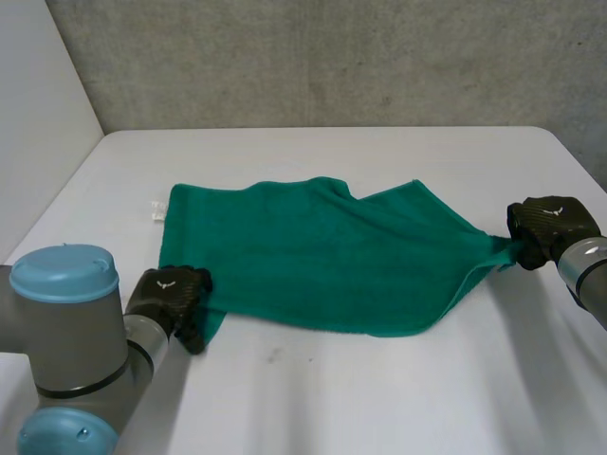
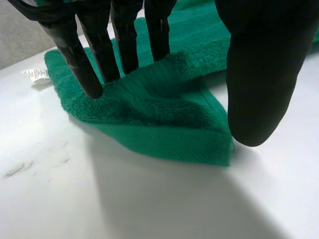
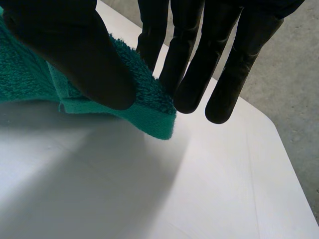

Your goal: Fold the towel.

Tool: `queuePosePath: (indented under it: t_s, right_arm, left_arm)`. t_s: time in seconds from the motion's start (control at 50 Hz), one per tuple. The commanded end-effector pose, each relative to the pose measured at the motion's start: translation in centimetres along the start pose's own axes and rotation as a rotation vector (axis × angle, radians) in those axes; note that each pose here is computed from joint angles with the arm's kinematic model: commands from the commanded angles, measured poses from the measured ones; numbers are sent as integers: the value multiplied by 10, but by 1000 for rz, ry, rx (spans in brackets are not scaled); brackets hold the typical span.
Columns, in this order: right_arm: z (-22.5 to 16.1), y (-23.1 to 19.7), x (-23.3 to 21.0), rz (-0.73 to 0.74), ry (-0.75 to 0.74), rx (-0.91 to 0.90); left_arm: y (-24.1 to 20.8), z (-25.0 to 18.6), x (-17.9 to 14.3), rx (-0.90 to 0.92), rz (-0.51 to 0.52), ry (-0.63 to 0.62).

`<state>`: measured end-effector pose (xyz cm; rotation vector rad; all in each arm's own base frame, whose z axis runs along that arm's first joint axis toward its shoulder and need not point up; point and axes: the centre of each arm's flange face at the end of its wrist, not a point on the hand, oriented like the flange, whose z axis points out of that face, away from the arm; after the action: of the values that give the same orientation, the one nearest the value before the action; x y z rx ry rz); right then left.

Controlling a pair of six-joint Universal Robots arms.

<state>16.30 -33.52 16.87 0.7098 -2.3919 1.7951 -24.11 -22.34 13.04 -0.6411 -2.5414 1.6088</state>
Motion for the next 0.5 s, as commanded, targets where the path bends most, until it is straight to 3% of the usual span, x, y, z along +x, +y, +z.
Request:
queuePosePath:
  t_s: [0.02,0.22,0.32,0.38,0.5]
  right_arm:
    - [-1,1,-2,0,-4,-2]
    - [-2,-2,0,-21,-2,7]
    - [-16,-22,6,-166,7,20]
    - [-30,-32,7,-264,-16,-9]
    - [-75,-45,4,-492,-129,-149]
  left_arm:
    - [-3,20,-3,72,-9,-23]
    - [-19,36,-13,156,-13,-55]
    - [-36,27,-21,189,31,-68]
    - [-53,3,-22,192,107,-26]
    - [-63,-43,-34,44,242,45]
